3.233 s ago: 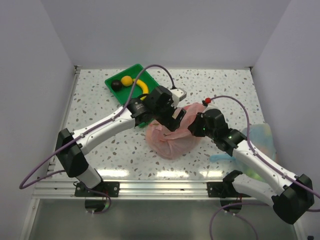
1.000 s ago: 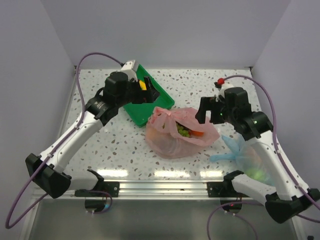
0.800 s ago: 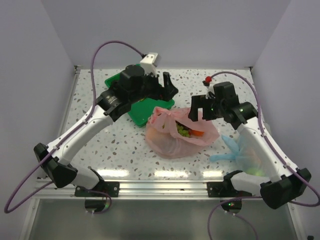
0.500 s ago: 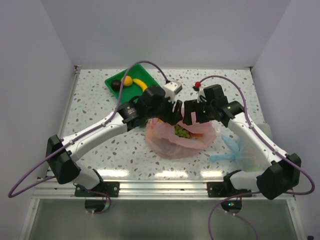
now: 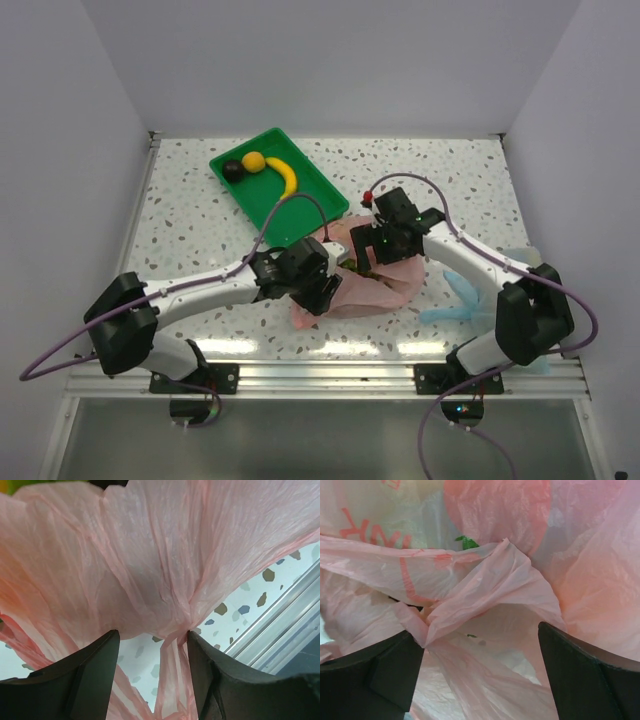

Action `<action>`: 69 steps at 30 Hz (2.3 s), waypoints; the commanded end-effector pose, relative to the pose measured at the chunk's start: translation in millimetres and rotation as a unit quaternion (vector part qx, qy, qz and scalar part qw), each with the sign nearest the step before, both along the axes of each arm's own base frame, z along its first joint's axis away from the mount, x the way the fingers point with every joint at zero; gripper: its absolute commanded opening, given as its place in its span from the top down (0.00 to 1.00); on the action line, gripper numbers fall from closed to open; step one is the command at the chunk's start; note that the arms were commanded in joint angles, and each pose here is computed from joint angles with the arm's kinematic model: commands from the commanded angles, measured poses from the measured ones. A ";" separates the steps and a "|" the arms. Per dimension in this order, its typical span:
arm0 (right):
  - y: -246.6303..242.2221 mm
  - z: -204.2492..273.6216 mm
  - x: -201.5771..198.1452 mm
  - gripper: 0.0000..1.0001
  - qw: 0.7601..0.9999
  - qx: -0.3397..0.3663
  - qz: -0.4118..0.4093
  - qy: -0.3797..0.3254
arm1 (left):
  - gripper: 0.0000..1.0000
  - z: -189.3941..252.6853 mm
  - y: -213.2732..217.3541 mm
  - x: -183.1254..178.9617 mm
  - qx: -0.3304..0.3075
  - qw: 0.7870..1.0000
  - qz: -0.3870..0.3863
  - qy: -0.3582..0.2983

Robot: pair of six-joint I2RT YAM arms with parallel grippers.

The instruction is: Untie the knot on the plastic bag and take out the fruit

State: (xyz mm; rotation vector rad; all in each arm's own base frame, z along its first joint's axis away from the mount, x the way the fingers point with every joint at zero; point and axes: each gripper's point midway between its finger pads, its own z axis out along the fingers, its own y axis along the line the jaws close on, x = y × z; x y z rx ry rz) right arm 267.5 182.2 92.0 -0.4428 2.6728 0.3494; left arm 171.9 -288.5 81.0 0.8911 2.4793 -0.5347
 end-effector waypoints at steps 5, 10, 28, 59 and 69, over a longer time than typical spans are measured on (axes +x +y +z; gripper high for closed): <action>-44.0 10.1 34.7 0.45 0.989 -0.101 -0.079 -0.075 | 0.44 -21.8 24.0 1.9 0.047 0.998 0.046 -0.004; -63.5 33.1 58.0 0.87 0.985 -0.087 -0.110 -0.099 | 0.58 -43.8 49.0 -6.2 0.101 0.993 0.060 0.010; -107.9 42.9 130.6 0.78 0.948 0.055 -0.296 -0.102 | 0.64 -41.6 68.4 -31.7 0.065 0.992 0.097 0.037; -88.3 -3.9 -36.8 0.28 0.949 0.025 -0.314 -0.017 | 0.31 91.1 -64.6 72.2 -0.122 0.980 0.141 -0.076; -102.4 -51.7 -76.3 0.79 0.909 0.071 -0.407 0.051 | 0.28 45.9 -33.1 74.3 -0.055 0.972 0.223 -0.057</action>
